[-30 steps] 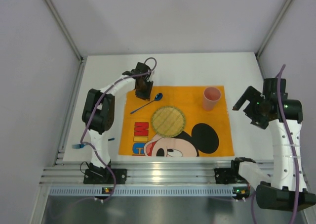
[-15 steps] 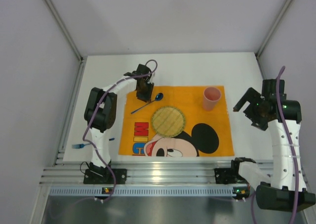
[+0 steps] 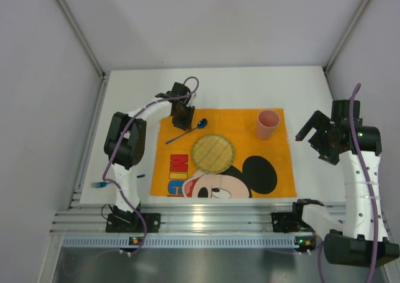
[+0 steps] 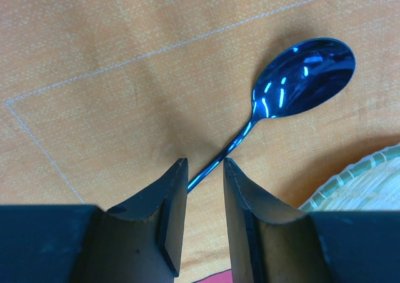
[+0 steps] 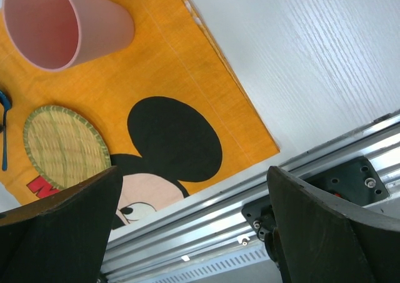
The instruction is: Set the dinner table for one person
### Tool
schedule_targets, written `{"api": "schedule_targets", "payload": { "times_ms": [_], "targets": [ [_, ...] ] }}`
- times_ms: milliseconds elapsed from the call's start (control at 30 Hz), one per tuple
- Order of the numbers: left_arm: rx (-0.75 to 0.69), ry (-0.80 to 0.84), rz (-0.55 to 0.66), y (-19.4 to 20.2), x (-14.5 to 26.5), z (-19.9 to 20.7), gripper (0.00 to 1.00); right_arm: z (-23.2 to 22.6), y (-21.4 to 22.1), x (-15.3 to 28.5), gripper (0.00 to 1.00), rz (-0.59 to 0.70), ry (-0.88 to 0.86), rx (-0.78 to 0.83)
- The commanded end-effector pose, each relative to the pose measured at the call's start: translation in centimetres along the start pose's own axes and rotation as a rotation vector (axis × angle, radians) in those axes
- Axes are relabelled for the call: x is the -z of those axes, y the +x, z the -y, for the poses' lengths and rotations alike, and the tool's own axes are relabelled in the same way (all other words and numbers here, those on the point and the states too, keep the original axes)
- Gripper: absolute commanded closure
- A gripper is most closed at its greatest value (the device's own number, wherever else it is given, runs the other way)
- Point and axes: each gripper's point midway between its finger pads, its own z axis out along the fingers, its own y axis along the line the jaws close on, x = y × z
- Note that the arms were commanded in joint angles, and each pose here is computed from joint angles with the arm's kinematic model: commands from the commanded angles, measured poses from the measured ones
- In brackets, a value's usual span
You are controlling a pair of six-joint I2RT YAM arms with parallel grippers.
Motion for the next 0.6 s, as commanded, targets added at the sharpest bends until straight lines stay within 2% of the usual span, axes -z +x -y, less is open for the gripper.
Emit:
{"api": "schedule_targets", "payload": {
  "times_ms": [0, 200, 567],
  "targets": [
    [-0.033, 0.033, 0.116, -2.6, 3.4, 1.2, 0.66, -0.2, -0.3, -0.3, 0.0, 0.02, -0.002, 0.017],
    [-0.042, 0.062, 0.139, -3.2, 4.3, 1.8, 0.65, 0.1, -0.1, -0.5, 0.0, 0.015, 0.007, 0.025],
    [-0.076, 0.013, 0.054, -0.8, 1.4, 1.3, 0.66, 0.4, 0.0, -0.8, 0.0, 0.006, 0.026, 0.037]
  ]
}}
